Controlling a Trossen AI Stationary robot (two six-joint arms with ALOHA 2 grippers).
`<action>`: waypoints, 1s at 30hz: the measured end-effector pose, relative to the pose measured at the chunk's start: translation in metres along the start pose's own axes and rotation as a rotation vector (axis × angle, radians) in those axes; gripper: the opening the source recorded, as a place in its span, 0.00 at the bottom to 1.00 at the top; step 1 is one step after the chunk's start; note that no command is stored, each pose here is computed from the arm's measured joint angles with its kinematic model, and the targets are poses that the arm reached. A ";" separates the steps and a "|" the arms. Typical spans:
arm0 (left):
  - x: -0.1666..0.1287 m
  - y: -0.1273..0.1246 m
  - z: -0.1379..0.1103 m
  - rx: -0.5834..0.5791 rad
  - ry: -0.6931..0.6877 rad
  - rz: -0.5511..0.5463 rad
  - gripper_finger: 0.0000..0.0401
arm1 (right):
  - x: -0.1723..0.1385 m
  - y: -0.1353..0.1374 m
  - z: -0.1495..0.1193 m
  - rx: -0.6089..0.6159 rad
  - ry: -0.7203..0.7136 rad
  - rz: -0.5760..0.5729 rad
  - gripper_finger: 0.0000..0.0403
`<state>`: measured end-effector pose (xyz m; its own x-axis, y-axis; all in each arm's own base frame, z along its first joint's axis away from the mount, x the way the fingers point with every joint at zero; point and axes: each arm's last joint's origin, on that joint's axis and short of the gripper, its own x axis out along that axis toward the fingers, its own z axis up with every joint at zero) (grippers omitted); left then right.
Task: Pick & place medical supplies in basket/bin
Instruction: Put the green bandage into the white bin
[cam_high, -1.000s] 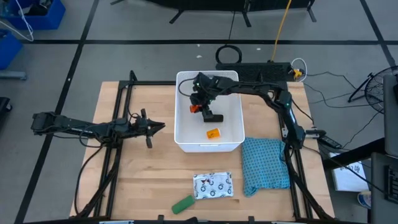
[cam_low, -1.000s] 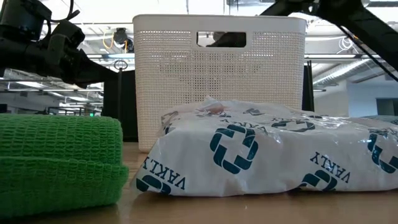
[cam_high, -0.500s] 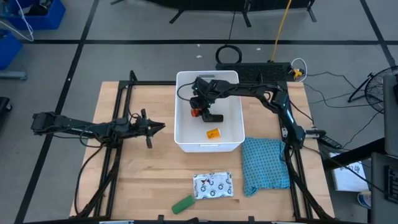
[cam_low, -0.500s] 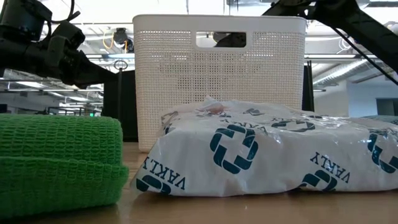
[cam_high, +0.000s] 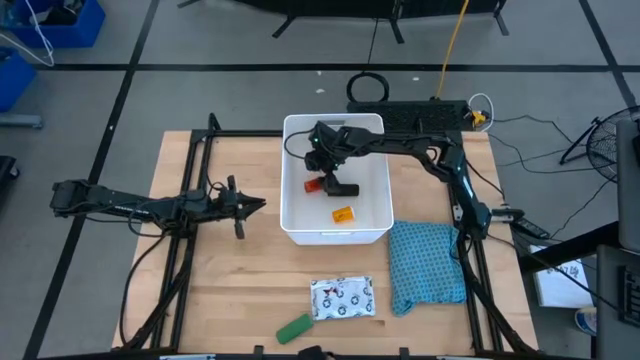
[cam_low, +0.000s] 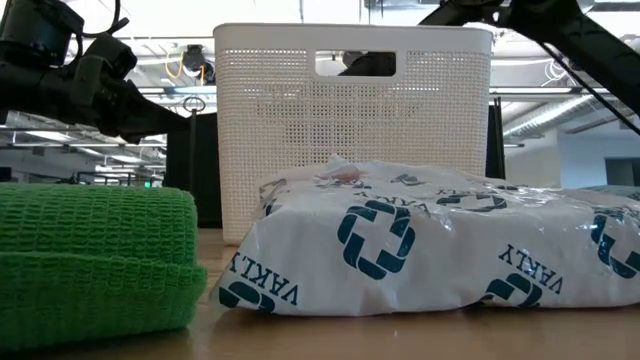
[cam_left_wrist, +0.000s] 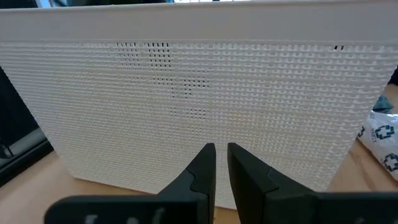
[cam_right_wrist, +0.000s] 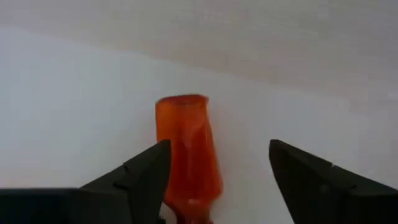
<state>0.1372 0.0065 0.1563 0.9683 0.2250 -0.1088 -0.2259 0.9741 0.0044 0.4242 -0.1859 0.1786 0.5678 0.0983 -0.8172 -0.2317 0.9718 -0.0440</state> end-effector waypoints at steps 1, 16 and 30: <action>0.000 0.000 0.000 -0.001 -0.001 0.001 0.12 | -0.006 0.000 0.002 -0.004 0.004 -0.020 0.67; 0.000 0.000 -0.001 0.021 0.009 0.005 0.12 | -0.286 0.093 0.054 -0.120 -0.553 -0.140 0.52; 0.000 0.000 0.002 0.040 -0.019 0.010 0.12 | -0.346 0.218 -0.054 -0.138 -0.752 0.028 0.03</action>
<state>0.1374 0.0068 0.1582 0.9679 0.2351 -0.0892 -0.2318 0.9717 0.0453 0.1341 -0.0198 0.4210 0.9337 0.2900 -0.2103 -0.3224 0.9361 -0.1405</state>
